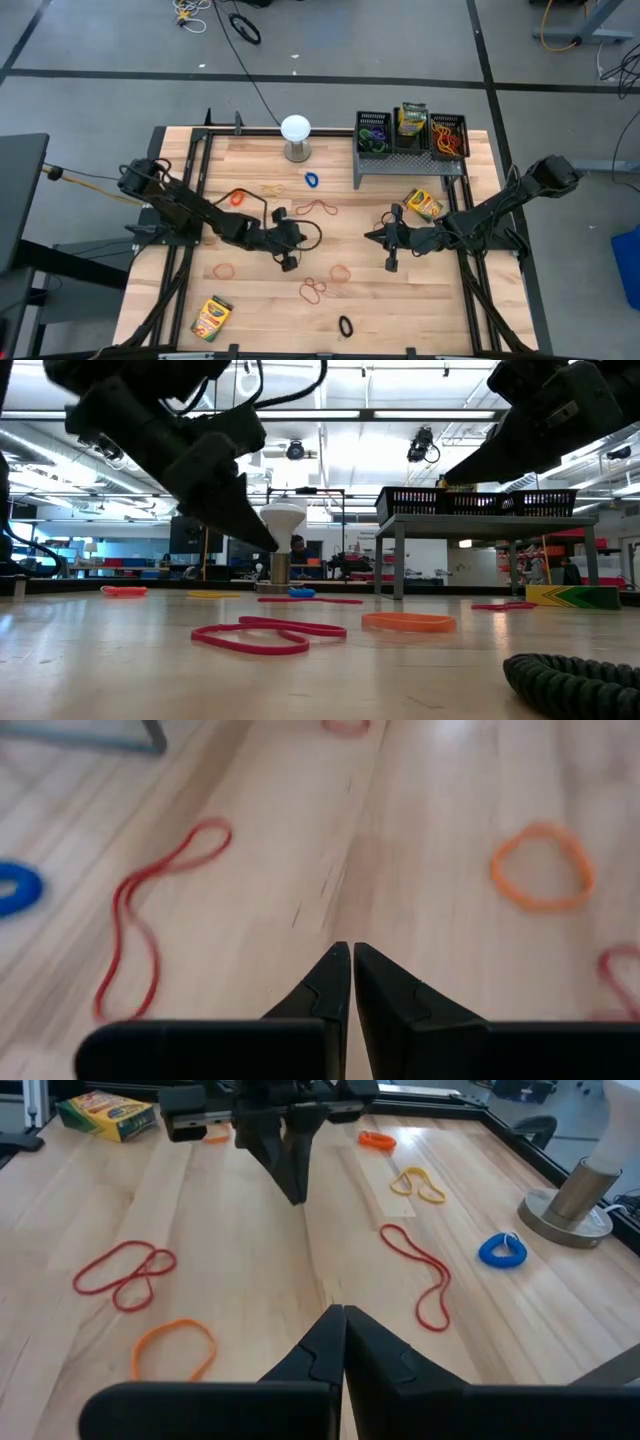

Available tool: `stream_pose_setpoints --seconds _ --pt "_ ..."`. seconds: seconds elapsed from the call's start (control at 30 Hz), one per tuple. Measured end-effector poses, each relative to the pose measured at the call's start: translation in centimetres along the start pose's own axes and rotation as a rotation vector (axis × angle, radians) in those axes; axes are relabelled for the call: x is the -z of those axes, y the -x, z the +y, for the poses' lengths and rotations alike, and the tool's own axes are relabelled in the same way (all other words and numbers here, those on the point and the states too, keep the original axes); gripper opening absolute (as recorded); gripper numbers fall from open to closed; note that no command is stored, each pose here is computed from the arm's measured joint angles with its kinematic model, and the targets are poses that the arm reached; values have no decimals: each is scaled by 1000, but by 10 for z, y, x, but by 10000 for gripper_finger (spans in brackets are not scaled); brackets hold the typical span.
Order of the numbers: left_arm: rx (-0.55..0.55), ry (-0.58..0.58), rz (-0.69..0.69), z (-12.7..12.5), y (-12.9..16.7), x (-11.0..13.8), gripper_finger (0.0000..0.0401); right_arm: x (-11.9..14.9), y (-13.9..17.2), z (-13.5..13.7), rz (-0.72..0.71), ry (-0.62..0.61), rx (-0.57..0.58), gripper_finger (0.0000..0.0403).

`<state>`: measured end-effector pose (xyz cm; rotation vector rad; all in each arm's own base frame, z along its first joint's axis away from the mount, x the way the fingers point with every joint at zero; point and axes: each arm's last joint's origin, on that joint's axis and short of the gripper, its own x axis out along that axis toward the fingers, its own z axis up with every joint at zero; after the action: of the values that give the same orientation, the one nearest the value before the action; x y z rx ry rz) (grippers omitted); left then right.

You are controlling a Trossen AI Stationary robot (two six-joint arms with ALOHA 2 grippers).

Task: Pick & Place Office Desk Supplies
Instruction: Put the blue spring keychain into the left black basket on the shelf

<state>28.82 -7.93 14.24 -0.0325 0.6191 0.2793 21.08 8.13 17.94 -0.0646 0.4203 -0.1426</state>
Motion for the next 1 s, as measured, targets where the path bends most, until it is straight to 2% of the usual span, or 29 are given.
stream_pose_setpoints --seconds 0.2,0.47,0.63,1.0 --pt "-92 17 148 7 -1 -14 58 0 0 0 0 0 -2 13" --pt "-174 79 199 35 -14 -24 128 0 0 0 1 -2 -1 13" --pt "-261 58 209 51 -19 -25 157 0 0 0 0 -3 -1 13" --pt "-235 -14 271 71 -25 -26 170 0 0 0 1 1 -1 13"
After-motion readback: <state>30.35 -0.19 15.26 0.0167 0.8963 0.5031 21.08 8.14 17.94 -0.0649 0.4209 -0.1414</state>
